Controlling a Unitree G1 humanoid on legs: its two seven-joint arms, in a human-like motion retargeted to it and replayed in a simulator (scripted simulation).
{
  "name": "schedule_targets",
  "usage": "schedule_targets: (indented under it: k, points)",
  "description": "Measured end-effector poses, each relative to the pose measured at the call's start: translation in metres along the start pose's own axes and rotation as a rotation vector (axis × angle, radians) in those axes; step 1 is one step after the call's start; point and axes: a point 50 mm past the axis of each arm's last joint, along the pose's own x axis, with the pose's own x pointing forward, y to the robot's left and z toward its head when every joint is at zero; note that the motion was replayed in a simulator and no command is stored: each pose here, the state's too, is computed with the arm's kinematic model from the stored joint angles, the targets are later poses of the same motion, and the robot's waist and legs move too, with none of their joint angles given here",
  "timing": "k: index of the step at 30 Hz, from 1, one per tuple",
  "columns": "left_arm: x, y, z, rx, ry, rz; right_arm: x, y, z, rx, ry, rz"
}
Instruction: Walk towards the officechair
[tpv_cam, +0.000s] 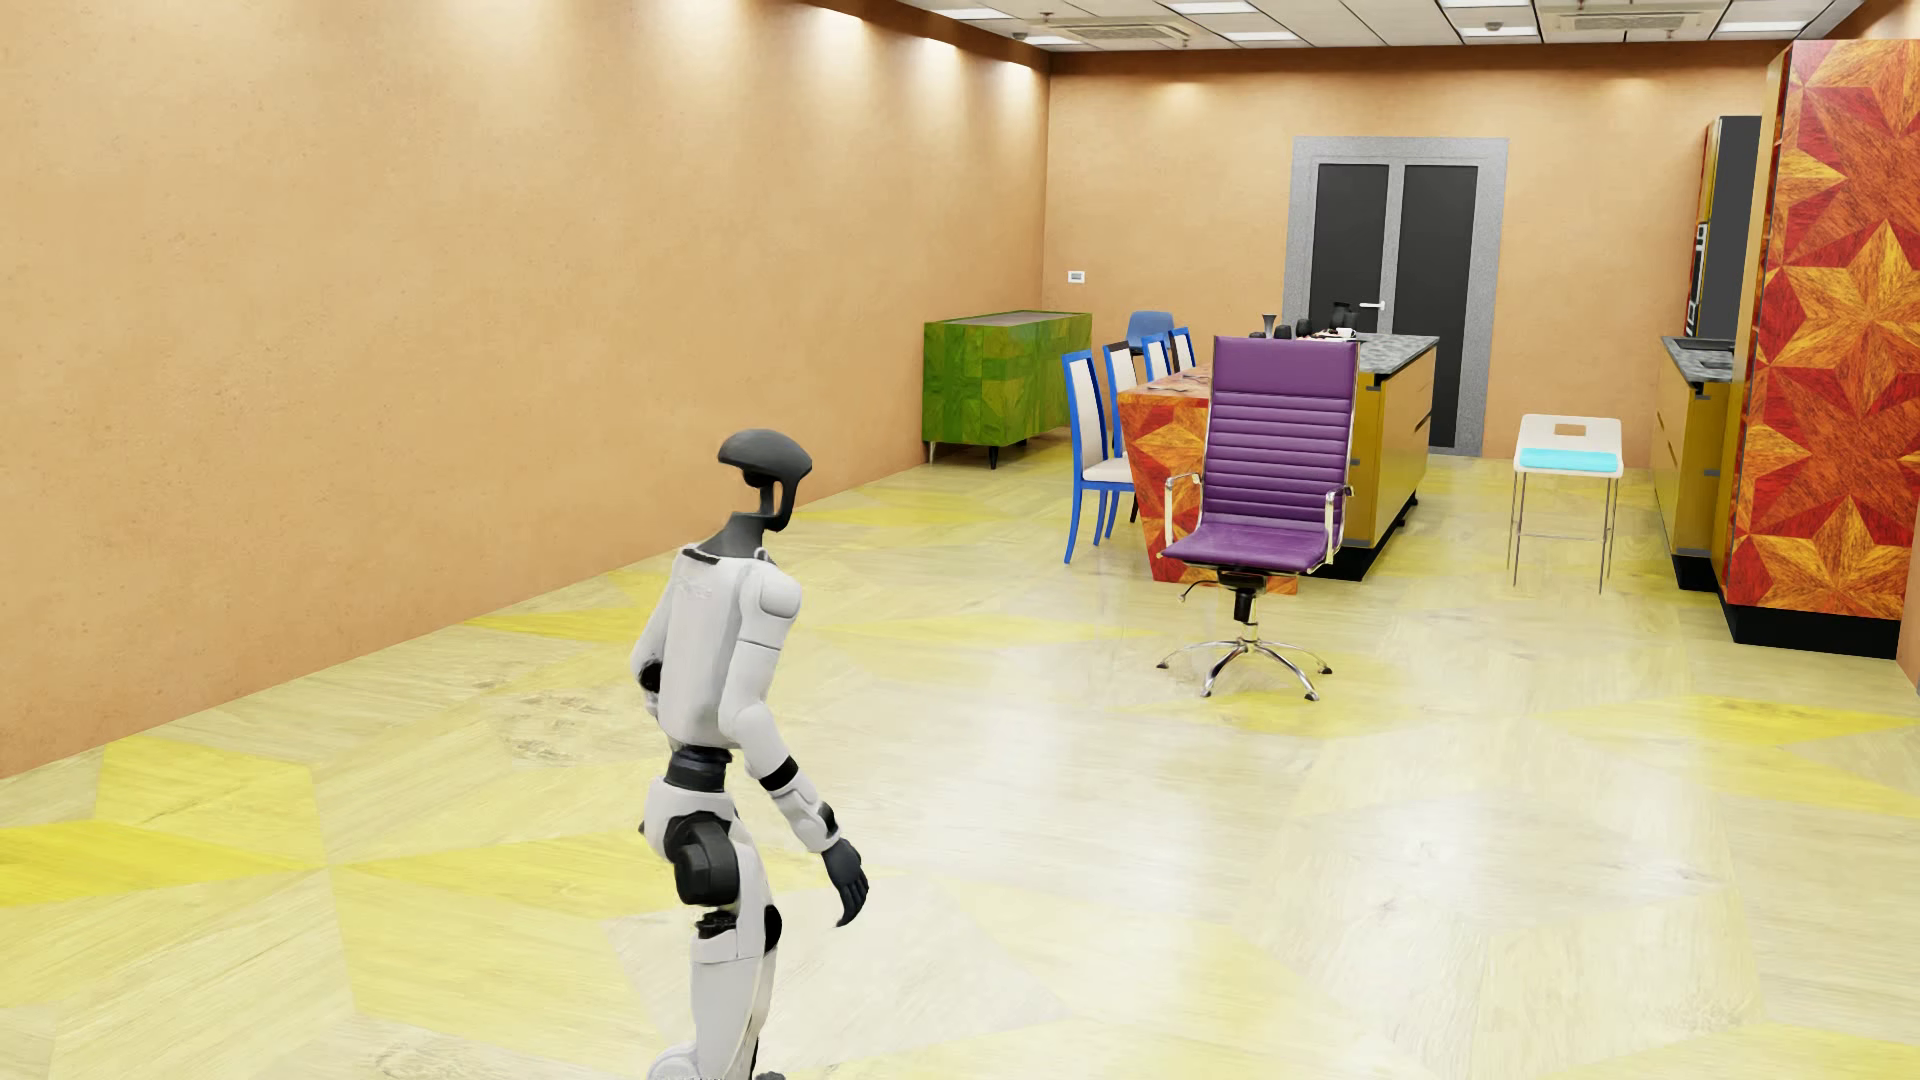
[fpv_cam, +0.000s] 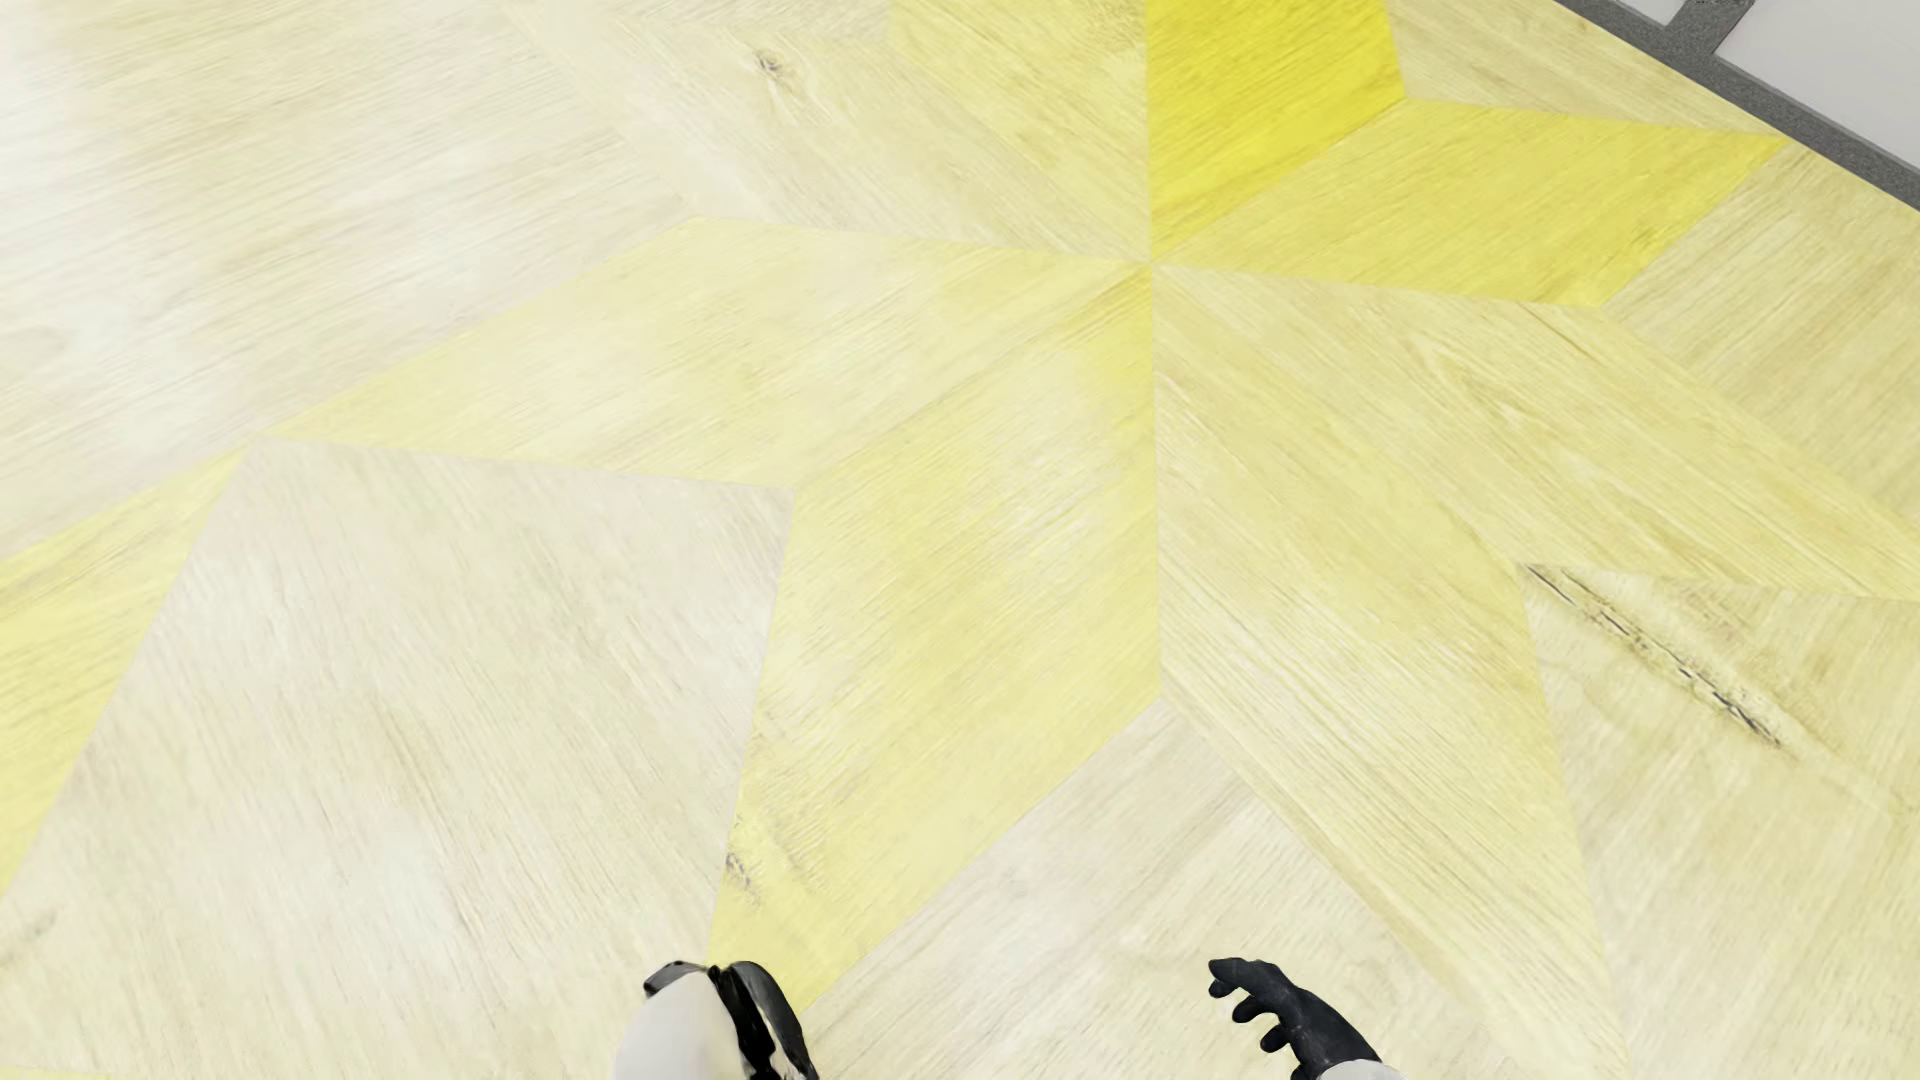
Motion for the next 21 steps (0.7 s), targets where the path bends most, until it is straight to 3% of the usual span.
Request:
schedule_targets:
  k: [2, 6, 10, 13, 15, 17, 19, 21]
  points:
    - [-0.004, 0.021, 0.002, 0.000, -0.052, 0.103, -0.003, -0.017, -0.006, 0.115, 0.008, -0.107]
    - [-0.009, 0.045, 0.069, 0.038, -0.295, 0.233, -0.043, -0.028, -0.088, 0.240, 0.276, -0.317]
    - [-0.024, 0.071, 0.134, 0.048, -0.542, 0.335, -0.074, 0.022, -0.139, 0.190, 0.545, -0.056]
    - [-0.033, 0.087, 0.174, 0.172, -0.666, 0.324, -0.092, 0.059, -0.150, 0.249, 0.629, 0.141]
    - [-0.037, 0.095, 0.202, 0.242, -0.731, 0.319, -0.102, 0.073, -0.149, 0.271, 0.622, 0.168]
    - [-0.020, 0.087, 0.197, 0.193, -0.632, 0.285, -0.113, 0.083, -0.150, 0.304, 0.661, 0.098]
    - [0.011, 0.068, 0.144, 0.108, -0.325, 0.228, -0.113, 0.095, -0.143, 0.336, 0.687, 0.083]
    - [0.026, 0.036, 0.079, 0.077, 0.001, 0.134, -0.087, 0.085, -0.127, 0.300, 0.625, 0.098]
